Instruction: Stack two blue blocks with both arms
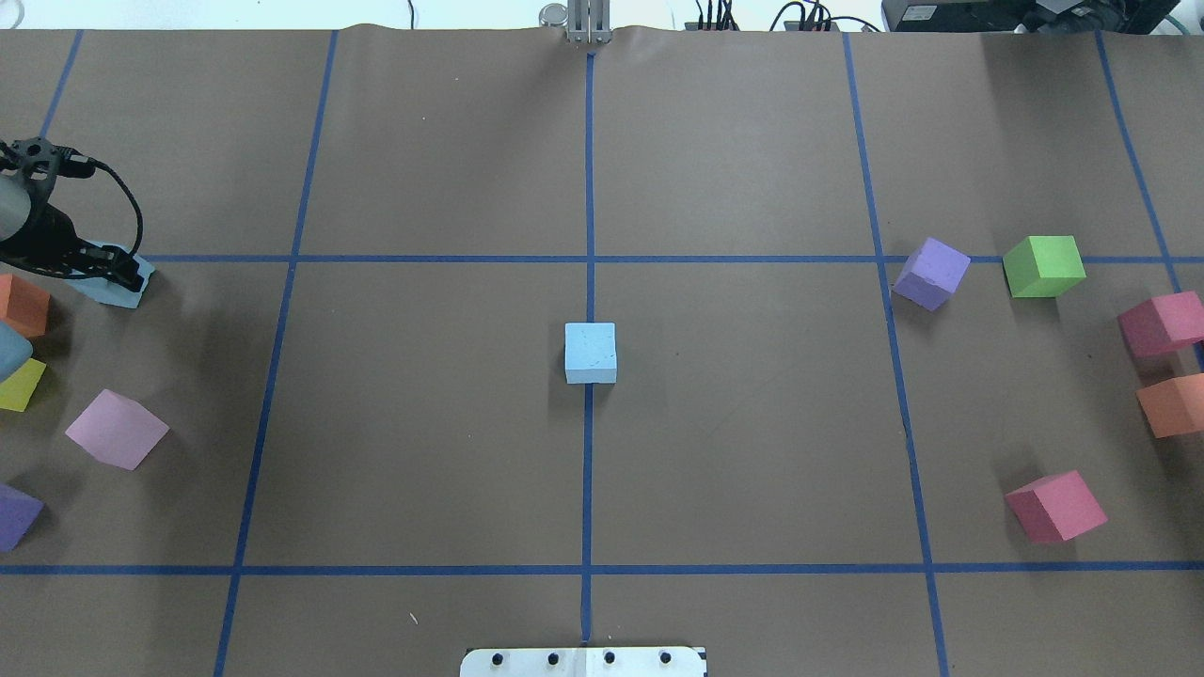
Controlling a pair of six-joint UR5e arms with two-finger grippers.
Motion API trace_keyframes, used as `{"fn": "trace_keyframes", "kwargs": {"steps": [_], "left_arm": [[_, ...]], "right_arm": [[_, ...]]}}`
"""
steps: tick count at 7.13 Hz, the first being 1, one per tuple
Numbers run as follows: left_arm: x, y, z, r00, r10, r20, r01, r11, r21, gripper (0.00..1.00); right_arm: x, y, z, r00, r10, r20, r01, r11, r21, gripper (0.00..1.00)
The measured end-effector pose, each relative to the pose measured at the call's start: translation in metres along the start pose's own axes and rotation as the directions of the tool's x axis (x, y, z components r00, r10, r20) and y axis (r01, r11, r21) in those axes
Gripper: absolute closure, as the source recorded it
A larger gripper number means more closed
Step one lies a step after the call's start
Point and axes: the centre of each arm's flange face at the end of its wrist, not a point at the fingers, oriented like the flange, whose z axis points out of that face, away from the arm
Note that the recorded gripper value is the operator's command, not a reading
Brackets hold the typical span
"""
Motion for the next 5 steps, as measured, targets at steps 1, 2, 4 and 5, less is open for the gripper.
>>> {"fn": "trace_keyframes", "kwargs": {"steps": [1,2,4,5], "left_arm": [[0.023,-0.013,-0.011,0.999,0.002,-0.037,-0.003,1.0,-0.012,0.5],[0.062,-0.039,-0.032,0.998,-0.019,-0.066,0.017,0.999,-0.03,0.5],[0.173,-0.085,-0.088,0.987,-0.134,-0.093,0.132,0.991,-0.036,0.5],[0.239,-0.083,-0.097,0.976,-0.191,-0.108,0.188,0.982,-0.038,0.5]], "right_arm": [[0.0,0.0,0.0,1.0,0.0,0.0,0.0,1.0,0.0,0.0],[0.0,0.0,0.0,1.0,0.001,0.0,-0.001,1.0,0.001,0.0],[0.0,0.0,0.0,1.0,0.004,0.0,-0.004,1.0,0.0,0.0],[0.0,0.0,0.0,1.0,0.005,0.0,-0.005,1.0,0.0,0.0]]}}
